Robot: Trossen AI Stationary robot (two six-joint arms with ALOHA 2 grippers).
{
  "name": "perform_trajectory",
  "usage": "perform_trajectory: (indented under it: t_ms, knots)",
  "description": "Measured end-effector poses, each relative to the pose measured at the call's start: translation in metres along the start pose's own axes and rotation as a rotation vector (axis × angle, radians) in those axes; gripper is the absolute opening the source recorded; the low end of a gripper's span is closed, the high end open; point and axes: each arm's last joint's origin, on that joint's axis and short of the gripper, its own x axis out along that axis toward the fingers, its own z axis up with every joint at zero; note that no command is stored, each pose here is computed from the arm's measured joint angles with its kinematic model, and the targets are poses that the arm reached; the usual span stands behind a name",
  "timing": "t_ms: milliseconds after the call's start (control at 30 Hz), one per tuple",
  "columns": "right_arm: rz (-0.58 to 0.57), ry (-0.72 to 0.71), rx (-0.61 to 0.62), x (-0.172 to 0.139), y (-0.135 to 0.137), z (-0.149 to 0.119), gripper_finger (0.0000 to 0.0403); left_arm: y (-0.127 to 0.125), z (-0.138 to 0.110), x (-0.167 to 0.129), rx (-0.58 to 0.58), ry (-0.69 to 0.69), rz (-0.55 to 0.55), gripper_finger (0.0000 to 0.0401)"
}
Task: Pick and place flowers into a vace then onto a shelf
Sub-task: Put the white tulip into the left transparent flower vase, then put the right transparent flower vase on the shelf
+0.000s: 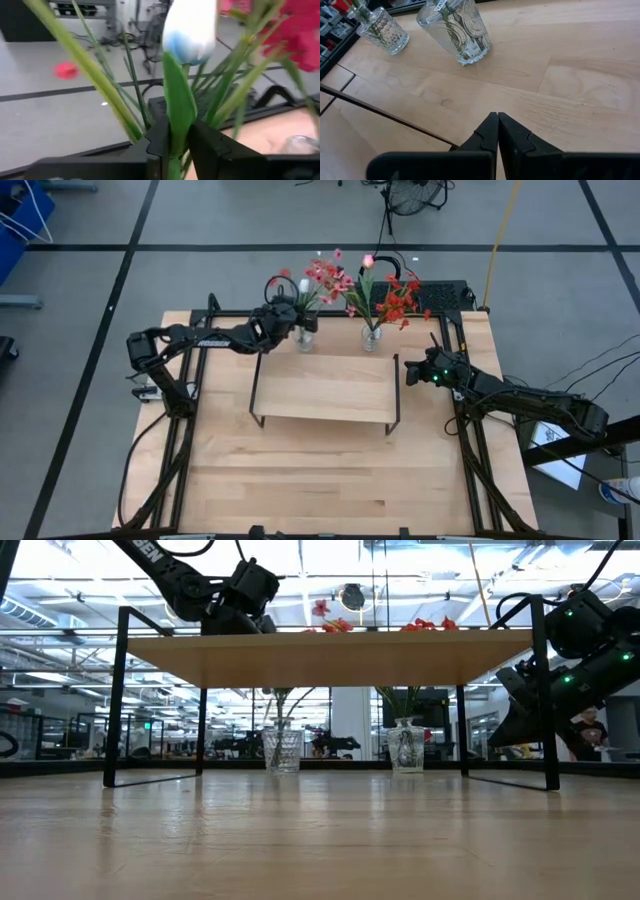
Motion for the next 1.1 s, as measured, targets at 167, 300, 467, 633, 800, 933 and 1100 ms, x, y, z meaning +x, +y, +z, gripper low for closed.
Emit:
perform_trajectory:
  t_ms: [167,300,467,633,800,933,1100]
  knots:
    - [0.000,0.000,-0.004,0.000,0.000,0.000,0.0002,-0.005,-0.001,-0.002,-0.004,0.019,-0.057,0.0107]
    - [0.000,0.000,-0.006,0.000,0.000,0.000,0.0002,-0.006,-0.002,-0.004,-0.001,0.002,-0.024,0.0148]
    - [0.000,0.000,0.001,0.000,0.000,0.000,0.0002,-0.007,-0.003,-0.006,-0.022,-0.026,0.027,0.0201]
    - [0.000,0.000,0.018,0.000,0.000,0.000,0.0002,-0.012,-0.002,-0.008,-0.040,-0.040,-0.007,0.0241]
    - [0.000,0.000,0.018,0.000,0.000,0.000,0.0002,-0.020,0.002,-0.016,-0.042,-0.077,-0.057,0.0265]
    - [0.000,0.000,0.018,0.000,0.000,0.000,0.0002,-0.023,0.006,-0.022,-0.052,-0.088,-0.076,0.0271]
    - [-0.001,0.000,0.016,0.000,0.000,0.000,0.0002,-0.025,0.004,-0.024,-0.027,-0.074,-0.080,0.0265]
